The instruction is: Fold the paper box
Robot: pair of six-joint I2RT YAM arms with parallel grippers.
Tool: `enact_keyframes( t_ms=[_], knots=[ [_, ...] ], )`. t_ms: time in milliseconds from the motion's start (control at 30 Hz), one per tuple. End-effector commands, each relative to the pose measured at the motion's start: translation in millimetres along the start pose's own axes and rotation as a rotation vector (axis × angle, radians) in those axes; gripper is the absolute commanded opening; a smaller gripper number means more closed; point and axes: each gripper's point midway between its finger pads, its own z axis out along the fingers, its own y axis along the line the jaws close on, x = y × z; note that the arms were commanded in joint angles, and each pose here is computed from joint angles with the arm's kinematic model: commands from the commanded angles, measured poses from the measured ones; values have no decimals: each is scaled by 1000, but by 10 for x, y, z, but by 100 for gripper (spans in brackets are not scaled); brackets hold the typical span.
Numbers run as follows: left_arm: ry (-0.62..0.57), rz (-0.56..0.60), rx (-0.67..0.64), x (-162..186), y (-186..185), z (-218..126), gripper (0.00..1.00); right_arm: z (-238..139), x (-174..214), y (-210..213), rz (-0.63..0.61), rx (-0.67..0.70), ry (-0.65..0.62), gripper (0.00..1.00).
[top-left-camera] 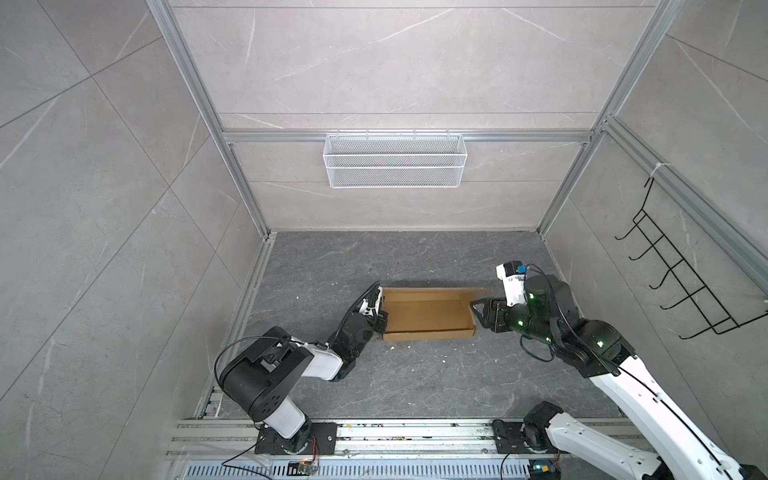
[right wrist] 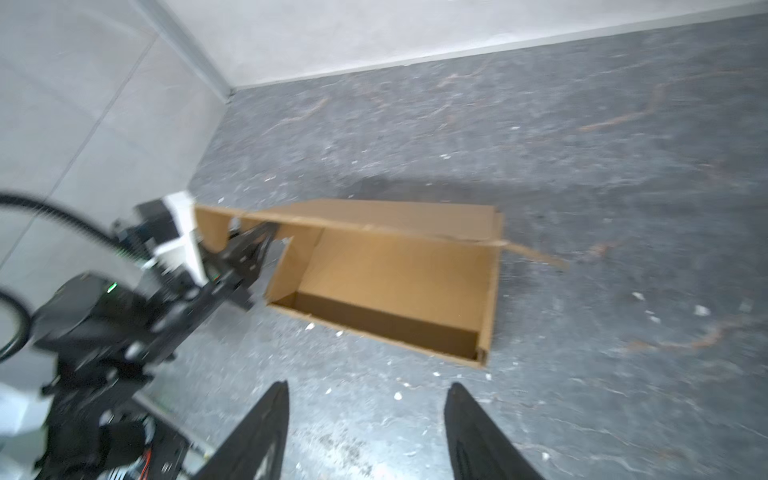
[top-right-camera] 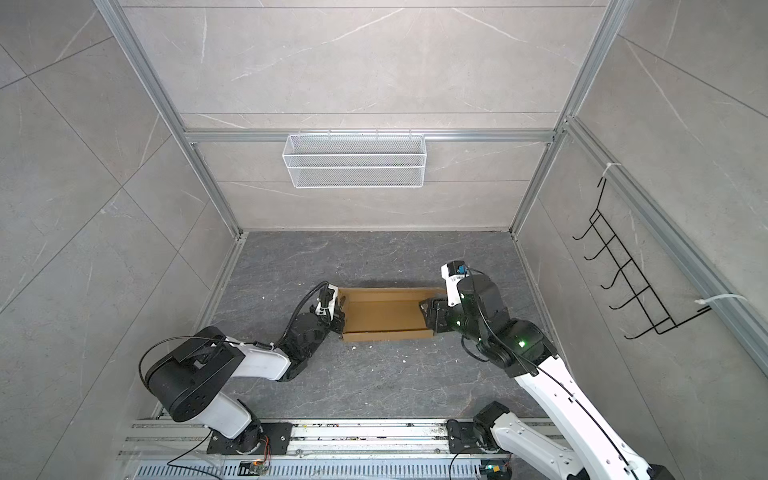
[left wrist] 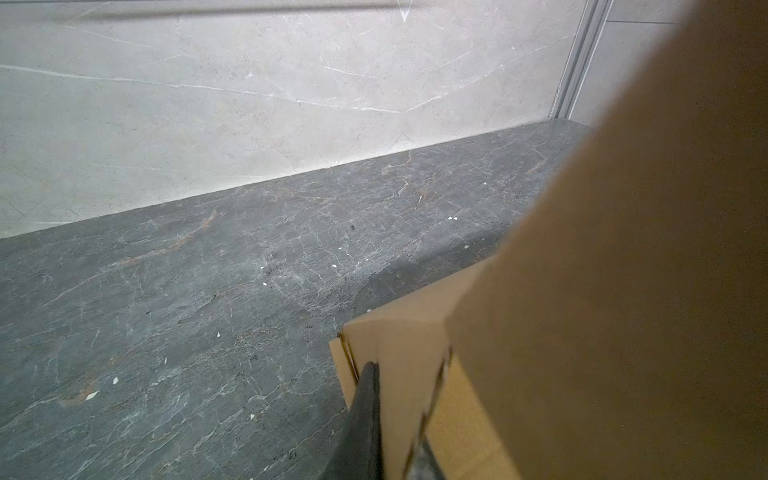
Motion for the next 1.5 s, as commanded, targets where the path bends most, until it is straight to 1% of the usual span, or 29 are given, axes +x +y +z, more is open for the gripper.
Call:
enact_keyframes(
  t_ms=[0,67,167,333,433,633,900,1033,1267,1367,1467],
  knots=[
    [255,168,-12,748,51,-109,0,57,-176,-187,76,61,-9,62],
    [254,170,-12,744,45,-106,0,163,-304,-250,107,68,-4,62],
    [252,174,-14,746,45,-105,0,343,-343,-349,80,112,38,65],
    [259,182,-23,768,59,-92,0,489,-482,-202,132,8,27,68],
    [266,192,-27,789,60,-64,0,567,-508,-227,142,25,35,68],
    [271,209,-50,797,97,-51,0,767,-392,-328,123,63,93,68],
    [273,211,-49,777,88,-28,0,947,-289,-350,113,56,139,68],
    [284,201,-67,772,117,-28,4,979,-224,-378,112,62,158,67],
    [311,164,-70,698,118,-77,22,986,-190,-353,110,44,171,66],
    [316,159,-78,683,137,-98,26,1009,-167,-347,111,36,179,66],
    [324,143,-72,702,123,-117,27,1048,-97,-352,112,31,200,65]
  ],
)
